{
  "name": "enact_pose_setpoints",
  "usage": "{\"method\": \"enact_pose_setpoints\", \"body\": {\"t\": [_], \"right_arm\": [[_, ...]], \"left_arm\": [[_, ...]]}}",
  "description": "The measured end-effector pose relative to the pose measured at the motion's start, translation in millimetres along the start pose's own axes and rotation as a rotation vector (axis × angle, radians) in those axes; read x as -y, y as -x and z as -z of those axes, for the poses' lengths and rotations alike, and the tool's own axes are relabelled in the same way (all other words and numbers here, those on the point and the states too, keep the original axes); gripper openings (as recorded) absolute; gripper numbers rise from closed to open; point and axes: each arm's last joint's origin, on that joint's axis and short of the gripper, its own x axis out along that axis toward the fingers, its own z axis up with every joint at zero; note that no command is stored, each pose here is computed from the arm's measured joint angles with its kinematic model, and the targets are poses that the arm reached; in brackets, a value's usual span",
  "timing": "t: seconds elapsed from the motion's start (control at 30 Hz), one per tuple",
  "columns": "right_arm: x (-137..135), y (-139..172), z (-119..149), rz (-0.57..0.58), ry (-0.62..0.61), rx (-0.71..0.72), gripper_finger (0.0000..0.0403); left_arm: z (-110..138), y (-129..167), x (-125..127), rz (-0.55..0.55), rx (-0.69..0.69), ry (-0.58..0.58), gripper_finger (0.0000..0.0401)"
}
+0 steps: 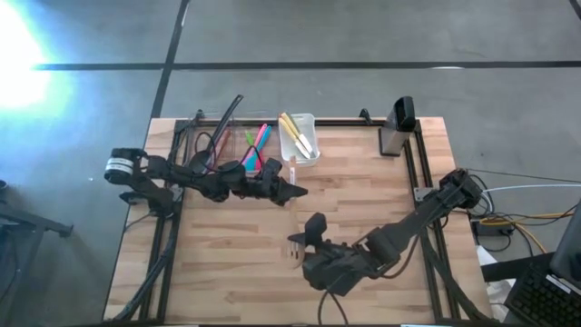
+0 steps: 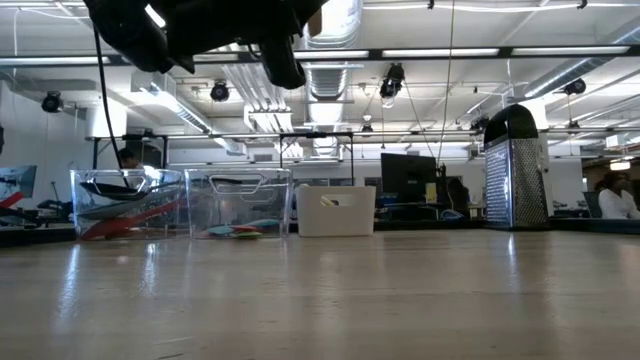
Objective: Pick & Place Kitchen Items
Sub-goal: Put the light brown serving spoon into the left transparent bin
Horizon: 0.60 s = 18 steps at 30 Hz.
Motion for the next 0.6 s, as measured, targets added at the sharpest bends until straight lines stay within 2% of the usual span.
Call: {"method": "enact_pose_setpoints", "body": {"t": [0.33,0.6], "right_arm": [[3.3,29.2,0.8,-0.013,-0.086,-0.003,0.0248],[19.6,50.4,11.3,-0.021,-0.246,-0.061,0.0276]], "left_arm": [[-3.9,1.8,8.3,0.071,-0.030,-0.072,0.0021],[-4.5,3.6,12.7,0.106,-0.083,-0.139,0.0017]]}}
